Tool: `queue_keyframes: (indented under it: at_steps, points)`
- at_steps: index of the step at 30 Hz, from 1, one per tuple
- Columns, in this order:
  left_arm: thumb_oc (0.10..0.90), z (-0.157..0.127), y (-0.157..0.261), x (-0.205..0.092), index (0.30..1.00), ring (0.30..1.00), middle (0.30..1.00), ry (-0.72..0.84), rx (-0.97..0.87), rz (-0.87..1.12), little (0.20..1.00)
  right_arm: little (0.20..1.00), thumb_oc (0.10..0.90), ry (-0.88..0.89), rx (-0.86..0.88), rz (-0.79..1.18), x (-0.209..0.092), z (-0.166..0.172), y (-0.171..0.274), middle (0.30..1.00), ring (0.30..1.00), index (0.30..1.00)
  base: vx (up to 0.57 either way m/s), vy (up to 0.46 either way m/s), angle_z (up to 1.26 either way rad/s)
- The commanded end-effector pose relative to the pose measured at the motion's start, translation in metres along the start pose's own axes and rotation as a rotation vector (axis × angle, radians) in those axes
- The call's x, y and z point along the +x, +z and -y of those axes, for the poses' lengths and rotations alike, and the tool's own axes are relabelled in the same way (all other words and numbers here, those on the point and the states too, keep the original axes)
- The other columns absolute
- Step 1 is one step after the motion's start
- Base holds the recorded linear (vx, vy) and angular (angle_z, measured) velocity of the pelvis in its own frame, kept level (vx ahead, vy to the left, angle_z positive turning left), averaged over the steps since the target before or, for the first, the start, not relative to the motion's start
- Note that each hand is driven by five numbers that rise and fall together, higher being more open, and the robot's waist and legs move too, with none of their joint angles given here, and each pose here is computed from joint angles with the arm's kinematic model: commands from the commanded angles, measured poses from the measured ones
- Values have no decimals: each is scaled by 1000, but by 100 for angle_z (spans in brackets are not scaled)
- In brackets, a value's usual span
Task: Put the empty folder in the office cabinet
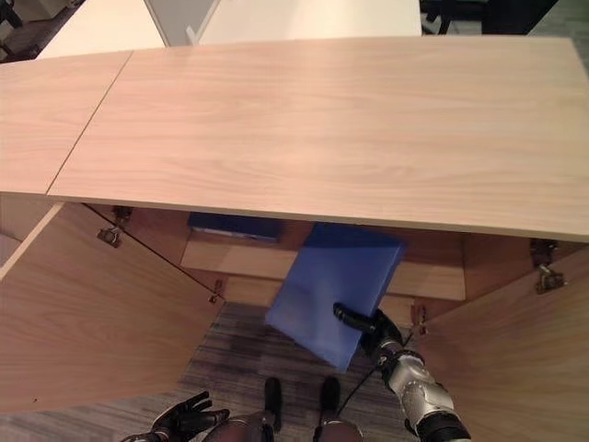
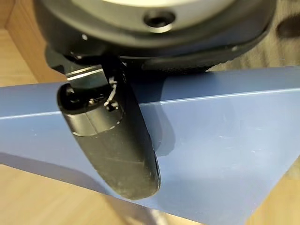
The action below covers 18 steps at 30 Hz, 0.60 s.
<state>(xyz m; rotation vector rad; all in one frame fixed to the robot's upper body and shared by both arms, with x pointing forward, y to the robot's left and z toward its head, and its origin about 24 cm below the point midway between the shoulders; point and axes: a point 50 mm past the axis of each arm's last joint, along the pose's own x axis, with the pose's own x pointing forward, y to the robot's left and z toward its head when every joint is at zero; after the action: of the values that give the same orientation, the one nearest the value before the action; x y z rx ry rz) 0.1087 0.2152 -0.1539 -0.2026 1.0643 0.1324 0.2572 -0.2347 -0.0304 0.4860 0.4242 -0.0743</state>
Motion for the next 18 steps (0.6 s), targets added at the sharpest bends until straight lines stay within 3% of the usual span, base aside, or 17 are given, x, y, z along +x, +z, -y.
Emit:
queue_keyframes:
  at_steps: [1, 11, 18]
  points:
    - [800, -17, -25, -6, 900, 900, 900, 82, 41, -98, 900, 300, 400, 210, 141, 285, 9, -51, 54, 300, 300, 300, 37, 121, -18]
    - [800, -10, -20, -1, 900, 900, 900, 151, 17, -91, 900, 300, 400, 380, 342, 596, 6, -112, 129, 300, 300, 300, -44, 166, -32]
    - [800, -34, 1, -5, 900, 900, 900, 242, -20, -2, 900, 300, 400, 573, 436, 821, -16, -166, 198, 300, 300, 300, -108, 76, -34]
